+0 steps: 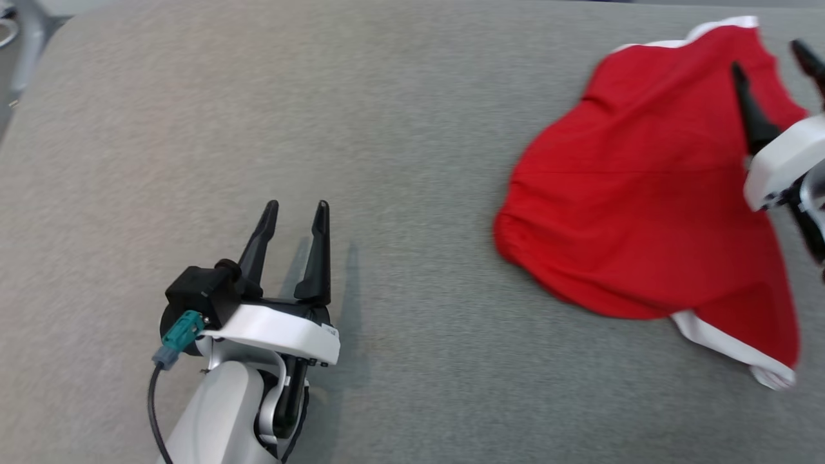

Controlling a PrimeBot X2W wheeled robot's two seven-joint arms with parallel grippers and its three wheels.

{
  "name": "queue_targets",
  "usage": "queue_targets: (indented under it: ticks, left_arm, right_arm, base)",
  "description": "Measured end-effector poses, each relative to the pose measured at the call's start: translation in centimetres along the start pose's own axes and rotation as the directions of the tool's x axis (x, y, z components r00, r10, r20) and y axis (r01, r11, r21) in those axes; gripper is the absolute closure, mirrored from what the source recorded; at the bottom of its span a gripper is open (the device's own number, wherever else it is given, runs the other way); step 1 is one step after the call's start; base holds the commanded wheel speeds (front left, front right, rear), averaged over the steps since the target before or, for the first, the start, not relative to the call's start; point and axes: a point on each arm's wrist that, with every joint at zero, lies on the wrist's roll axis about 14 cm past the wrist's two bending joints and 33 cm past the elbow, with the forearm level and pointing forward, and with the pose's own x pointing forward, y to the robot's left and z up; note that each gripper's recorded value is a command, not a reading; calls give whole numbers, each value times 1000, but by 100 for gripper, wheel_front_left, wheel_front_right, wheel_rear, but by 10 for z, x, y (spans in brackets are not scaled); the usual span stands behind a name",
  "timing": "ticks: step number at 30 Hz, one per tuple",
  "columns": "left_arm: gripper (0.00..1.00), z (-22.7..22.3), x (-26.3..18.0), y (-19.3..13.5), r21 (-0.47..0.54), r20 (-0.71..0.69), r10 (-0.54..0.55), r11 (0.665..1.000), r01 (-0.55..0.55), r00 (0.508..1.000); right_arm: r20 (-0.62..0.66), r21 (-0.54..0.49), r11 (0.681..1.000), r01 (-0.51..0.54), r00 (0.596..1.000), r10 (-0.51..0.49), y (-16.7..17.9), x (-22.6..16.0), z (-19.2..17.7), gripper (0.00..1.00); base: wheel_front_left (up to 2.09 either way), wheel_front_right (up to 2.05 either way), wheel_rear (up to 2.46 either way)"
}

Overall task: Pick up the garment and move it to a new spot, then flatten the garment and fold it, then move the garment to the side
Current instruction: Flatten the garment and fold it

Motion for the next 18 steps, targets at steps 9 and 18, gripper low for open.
queue_targets:
  ticks: [9, 18]
  left_arm:
    - [0, -18, 27, -56, 13, -38, -174, 985, 174, 984]
    - [0, -83, 22, -102, 23, -225, -345, 933, 359, 911]
  right_arm:
    - [55, 169, 980, 109, 991, -119, -17, -88, -19, 0]
    - [27, 253, 929, 270, 958, -286, -28, -159, -45, 0]
  base:
    - [0, 0, 0]
    - [0, 0, 0]
